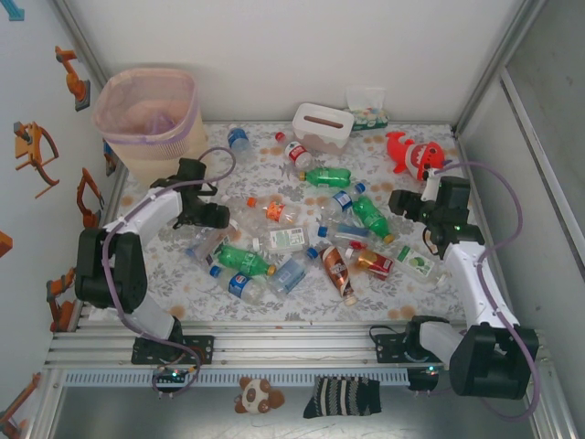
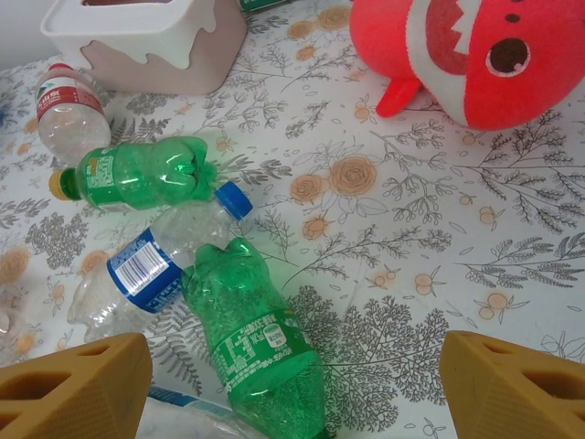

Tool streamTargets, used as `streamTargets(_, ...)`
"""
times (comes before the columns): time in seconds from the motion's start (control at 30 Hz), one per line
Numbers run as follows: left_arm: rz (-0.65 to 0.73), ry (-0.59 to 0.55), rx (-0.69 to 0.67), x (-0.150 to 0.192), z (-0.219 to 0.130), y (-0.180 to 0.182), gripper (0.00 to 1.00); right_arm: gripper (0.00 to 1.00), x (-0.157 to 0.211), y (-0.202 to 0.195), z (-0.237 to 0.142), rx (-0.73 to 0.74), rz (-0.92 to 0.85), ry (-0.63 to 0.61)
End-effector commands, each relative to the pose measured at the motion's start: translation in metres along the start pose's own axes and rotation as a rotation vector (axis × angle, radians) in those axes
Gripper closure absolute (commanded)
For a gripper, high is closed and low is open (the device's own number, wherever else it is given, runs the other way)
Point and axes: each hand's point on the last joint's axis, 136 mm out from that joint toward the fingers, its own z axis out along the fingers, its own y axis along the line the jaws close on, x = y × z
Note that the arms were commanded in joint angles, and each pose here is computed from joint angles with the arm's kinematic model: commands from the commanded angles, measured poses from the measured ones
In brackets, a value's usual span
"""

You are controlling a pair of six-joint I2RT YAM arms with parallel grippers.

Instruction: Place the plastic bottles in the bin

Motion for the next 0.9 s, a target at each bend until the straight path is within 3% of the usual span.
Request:
streamTargets(0.0, 0.032, 0.028, -0.005, -0.004, 0.005, 0.001, 0.17, 0.19, -0.009, 0.002, -0.006, 0.01, -0.017, -0.017)
streamTargets(0.43, 0.035, 0.046, -0.02, -0.012, 0.016, 0.007, 0.31, 0.2, -0.011, 0.001, -0.016, 0.031, -0.011, -0.032)
streamTargets(0.87, 0.036, -0.021, -0.053, -0.019, -0.009, 0.012, 0.41, 0.21, -0.02, 0.004, -0.024, 0.03, -0.021, -0.05)
